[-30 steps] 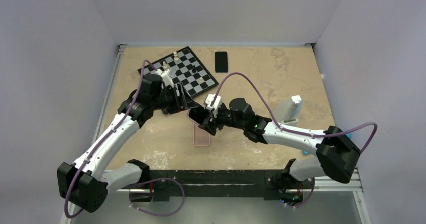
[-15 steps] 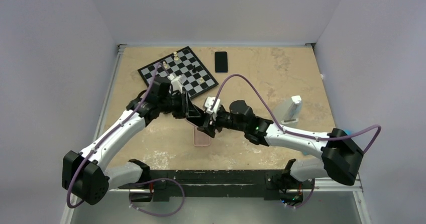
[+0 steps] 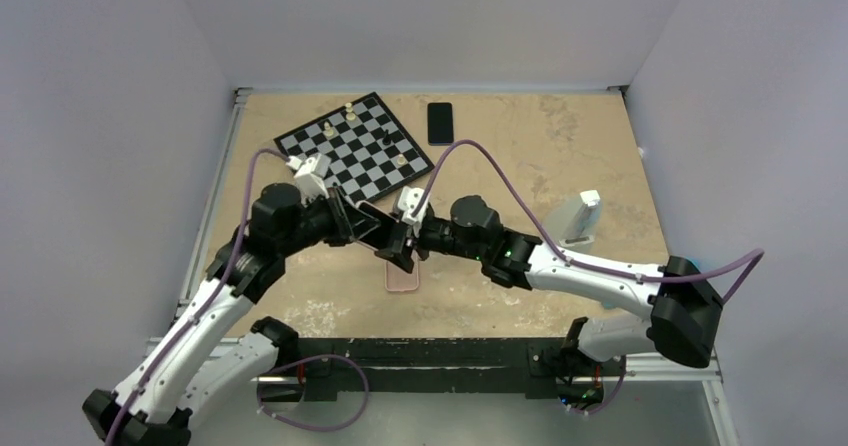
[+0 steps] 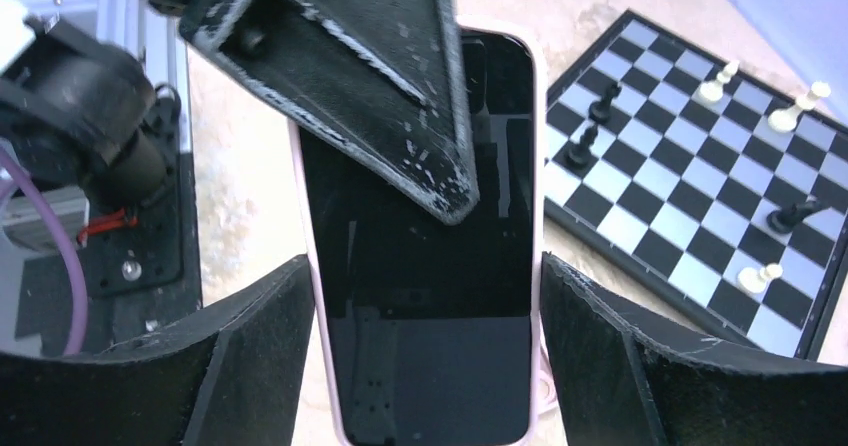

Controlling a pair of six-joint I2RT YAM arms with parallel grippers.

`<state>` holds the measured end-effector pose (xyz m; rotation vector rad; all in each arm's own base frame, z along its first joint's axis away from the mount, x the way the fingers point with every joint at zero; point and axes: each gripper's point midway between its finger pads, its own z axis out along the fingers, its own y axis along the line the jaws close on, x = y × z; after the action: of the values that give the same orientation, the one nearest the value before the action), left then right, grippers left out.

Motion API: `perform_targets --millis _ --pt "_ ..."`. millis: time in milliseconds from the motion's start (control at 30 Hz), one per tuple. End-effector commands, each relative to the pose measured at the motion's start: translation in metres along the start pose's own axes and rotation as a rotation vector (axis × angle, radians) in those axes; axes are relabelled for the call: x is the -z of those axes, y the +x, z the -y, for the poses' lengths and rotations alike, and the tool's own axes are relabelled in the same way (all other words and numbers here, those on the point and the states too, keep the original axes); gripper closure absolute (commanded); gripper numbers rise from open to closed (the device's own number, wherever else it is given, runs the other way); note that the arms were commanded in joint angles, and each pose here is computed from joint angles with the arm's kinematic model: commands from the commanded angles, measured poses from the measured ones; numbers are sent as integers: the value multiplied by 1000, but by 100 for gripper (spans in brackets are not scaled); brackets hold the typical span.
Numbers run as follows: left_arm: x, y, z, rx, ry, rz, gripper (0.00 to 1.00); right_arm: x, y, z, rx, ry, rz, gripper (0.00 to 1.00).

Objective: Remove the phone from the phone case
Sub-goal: Adjust the phone.

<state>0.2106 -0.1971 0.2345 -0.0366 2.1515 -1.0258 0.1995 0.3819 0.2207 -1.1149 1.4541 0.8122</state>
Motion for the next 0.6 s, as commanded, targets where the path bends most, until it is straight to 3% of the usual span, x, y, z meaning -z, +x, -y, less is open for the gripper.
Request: perform_targets --millis 0,100,233,433,567 --pt "35 -64 -41 -20 -240 409 100 7 -13 39 -160 199 -40 22" --pt "53 -75 -44 -2 -249 516 100 12 -9 37 -255 222 -53 22" --pt "74 -86 -36 22 -179 655 100 18 -8 43 -499 313 -60 22" --pt "87 -93 -12 127 -1 754 100 3 -34 13 -925 62 38 25" --pt "86 -90 -5 252 115 778 100 3 -62 1 -1069 -133 195 24"
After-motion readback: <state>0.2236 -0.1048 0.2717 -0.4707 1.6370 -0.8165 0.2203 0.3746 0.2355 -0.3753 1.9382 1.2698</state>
